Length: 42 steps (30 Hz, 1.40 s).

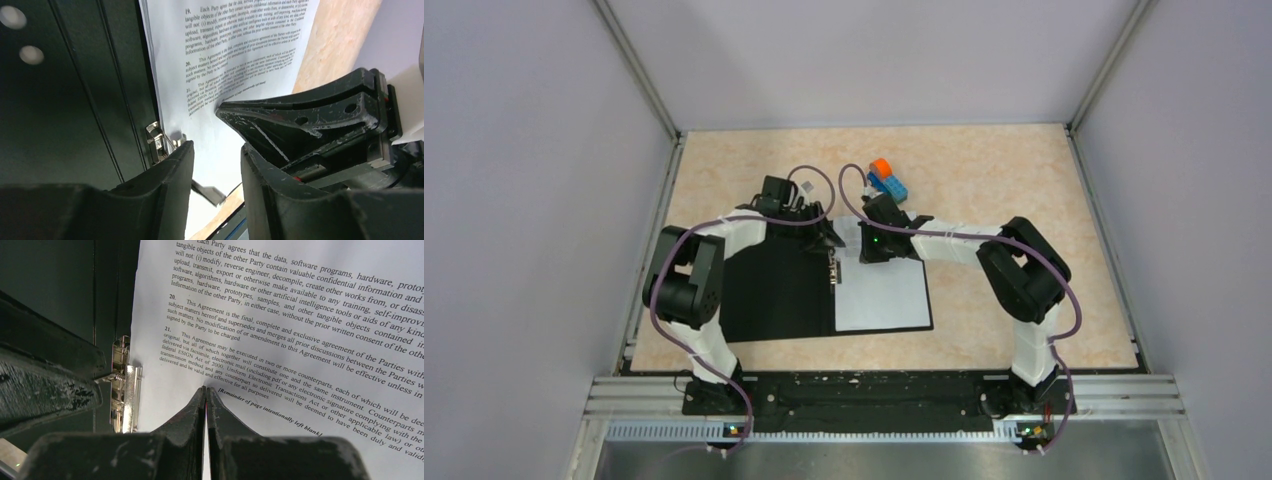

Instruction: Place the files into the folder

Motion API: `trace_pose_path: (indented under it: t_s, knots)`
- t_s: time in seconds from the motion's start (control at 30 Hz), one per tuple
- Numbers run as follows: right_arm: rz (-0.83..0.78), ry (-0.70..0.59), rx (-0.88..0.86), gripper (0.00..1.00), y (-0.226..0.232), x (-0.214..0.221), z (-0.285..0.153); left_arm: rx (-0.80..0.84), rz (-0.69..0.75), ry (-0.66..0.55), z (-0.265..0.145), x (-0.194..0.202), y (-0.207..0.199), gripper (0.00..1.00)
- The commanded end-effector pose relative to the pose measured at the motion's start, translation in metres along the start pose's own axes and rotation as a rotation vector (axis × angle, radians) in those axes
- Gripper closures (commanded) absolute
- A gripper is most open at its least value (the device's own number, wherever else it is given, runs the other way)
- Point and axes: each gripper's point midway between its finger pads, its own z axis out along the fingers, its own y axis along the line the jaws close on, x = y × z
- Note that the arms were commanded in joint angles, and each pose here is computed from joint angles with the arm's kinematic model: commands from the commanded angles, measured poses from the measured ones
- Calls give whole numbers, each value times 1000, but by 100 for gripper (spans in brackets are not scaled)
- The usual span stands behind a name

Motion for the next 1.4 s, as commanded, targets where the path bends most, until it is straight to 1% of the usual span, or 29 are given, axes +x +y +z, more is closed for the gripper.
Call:
trace_pose_path:
  t_s: [0.0,0.17,0.43,0.57,0.77,0.9,1.0,1.23,1.37]
  knots:
    - [-4,15,21,97,0,4,9,65,62,-19,-8,6,-17,55]
    - [-3,14,21,97,0,4,9,73,73,-13,-8,14,-19,47]
    - [-3,12,18,97,1,2,7,65,81,-15,-10,19,-22,42]
    - [-7,-7,5,97,7,-6,-1,43,97,-45,-16,9,-28,41]
    - [-19,-50,-19,97,18,-24,-20,2,126,-134,-36,-13,-45,38]
    - [-31,-74,-22,93,26,-29,-31,-41,125,-190,-47,-23,-49,37]
    - [-46,-89,-11,88,35,-28,-36,-85,103,-259,-62,-32,-47,37]
    - [-25,-59,-12,78,64,-11,-30,-234,55,-450,-110,-45,-30,34]
    - [-26,-68,-6,75,77,-8,-23,-276,31,-511,-127,-42,-15,33]
